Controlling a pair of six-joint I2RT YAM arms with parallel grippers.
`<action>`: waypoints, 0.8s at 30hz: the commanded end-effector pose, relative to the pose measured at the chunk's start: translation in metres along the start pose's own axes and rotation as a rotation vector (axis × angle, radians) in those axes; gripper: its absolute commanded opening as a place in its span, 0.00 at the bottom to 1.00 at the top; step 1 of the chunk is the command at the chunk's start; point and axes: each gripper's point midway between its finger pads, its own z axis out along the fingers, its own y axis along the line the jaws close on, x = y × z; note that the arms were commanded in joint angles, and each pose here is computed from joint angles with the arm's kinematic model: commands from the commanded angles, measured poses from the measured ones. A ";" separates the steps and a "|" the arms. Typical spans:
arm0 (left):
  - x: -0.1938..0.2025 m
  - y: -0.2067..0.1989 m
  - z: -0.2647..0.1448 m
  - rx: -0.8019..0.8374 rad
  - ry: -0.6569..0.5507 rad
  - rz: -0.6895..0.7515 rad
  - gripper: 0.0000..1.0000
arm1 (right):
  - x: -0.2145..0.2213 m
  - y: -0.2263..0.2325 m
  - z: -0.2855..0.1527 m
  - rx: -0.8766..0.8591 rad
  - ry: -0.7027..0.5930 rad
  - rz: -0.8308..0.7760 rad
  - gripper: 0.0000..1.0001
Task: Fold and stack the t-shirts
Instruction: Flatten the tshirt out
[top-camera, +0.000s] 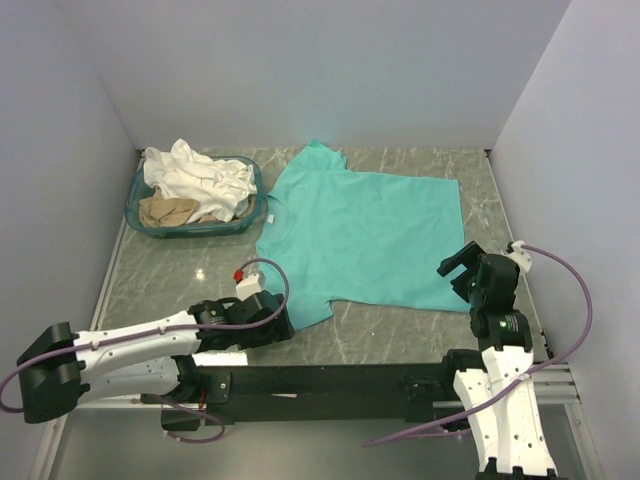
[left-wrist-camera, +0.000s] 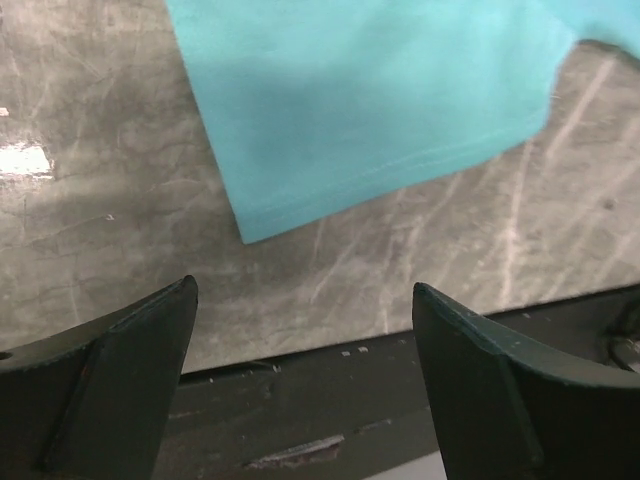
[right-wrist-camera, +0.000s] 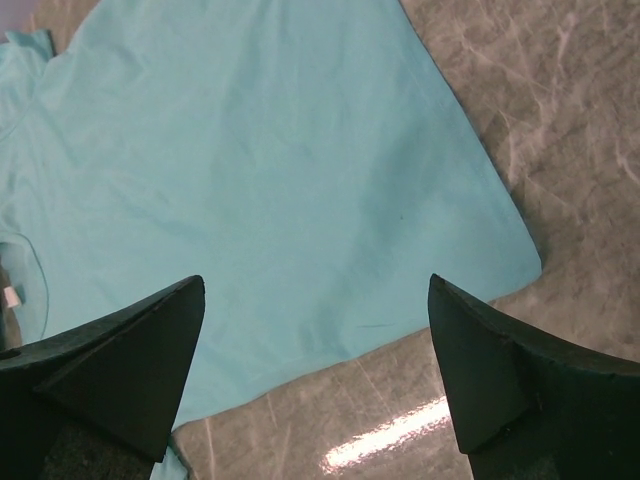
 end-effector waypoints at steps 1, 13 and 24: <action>-0.004 -0.003 0.011 -0.019 -0.032 -0.030 0.92 | -0.004 -0.001 0.005 0.023 -0.007 0.007 0.98; -0.008 0.004 0.034 -0.146 -0.051 0.015 0.39 | -0.007 -0.006 0.000 0.067 -0.007 0.033 0.96; -0.027 -0.021 0.022 -0.048 -0.119 0.035 0.01 | 0.034 -0.016 -0.004 0.094 0.117 0.193 0.96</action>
